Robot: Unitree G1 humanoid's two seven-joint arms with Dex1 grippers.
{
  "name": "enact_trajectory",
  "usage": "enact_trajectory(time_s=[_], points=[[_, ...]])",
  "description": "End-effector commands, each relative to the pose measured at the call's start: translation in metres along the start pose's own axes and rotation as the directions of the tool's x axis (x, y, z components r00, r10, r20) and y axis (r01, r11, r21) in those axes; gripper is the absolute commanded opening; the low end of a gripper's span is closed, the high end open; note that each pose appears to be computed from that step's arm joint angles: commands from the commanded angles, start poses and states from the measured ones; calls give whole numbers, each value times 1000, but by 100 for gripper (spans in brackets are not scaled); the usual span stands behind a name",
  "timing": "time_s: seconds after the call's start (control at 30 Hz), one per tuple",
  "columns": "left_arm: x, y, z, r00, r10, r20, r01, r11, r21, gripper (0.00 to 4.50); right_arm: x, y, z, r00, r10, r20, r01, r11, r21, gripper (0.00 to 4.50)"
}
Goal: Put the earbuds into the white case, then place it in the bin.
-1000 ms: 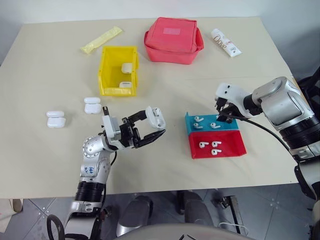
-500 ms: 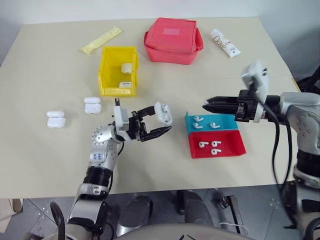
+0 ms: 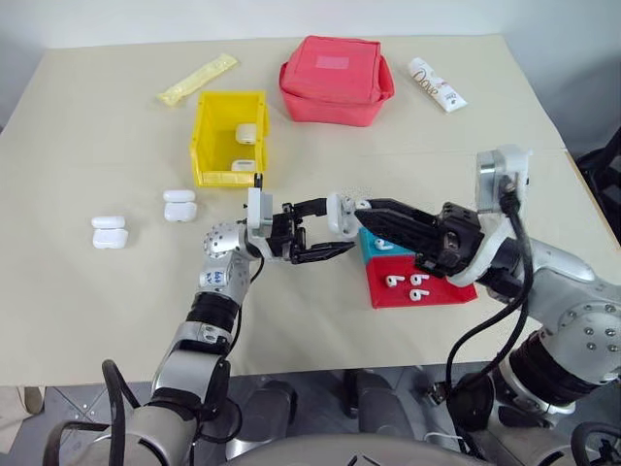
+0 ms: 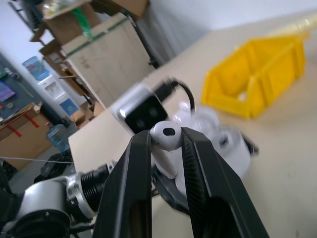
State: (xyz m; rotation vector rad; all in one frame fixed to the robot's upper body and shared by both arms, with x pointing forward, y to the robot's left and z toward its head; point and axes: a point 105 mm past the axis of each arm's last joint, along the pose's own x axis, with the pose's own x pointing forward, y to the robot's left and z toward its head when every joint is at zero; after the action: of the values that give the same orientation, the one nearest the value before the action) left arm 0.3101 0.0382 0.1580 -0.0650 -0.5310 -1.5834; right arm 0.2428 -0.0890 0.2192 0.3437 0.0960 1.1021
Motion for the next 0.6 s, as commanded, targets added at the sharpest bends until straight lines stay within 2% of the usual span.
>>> enact_trajectory(time_s=[0.03, 0.6], points=[[9, -1, 13, 998, -50, 24, 49, 998, 41, 274, 6, 2, 3, 1000, 13, 18, -12, 999, -43, 49], [11, 1, 24, 998, -24, 61, 22, 999, 31, 274, 6, -8, -26, 996, 6, -84, -15, 995, -97, 49]])
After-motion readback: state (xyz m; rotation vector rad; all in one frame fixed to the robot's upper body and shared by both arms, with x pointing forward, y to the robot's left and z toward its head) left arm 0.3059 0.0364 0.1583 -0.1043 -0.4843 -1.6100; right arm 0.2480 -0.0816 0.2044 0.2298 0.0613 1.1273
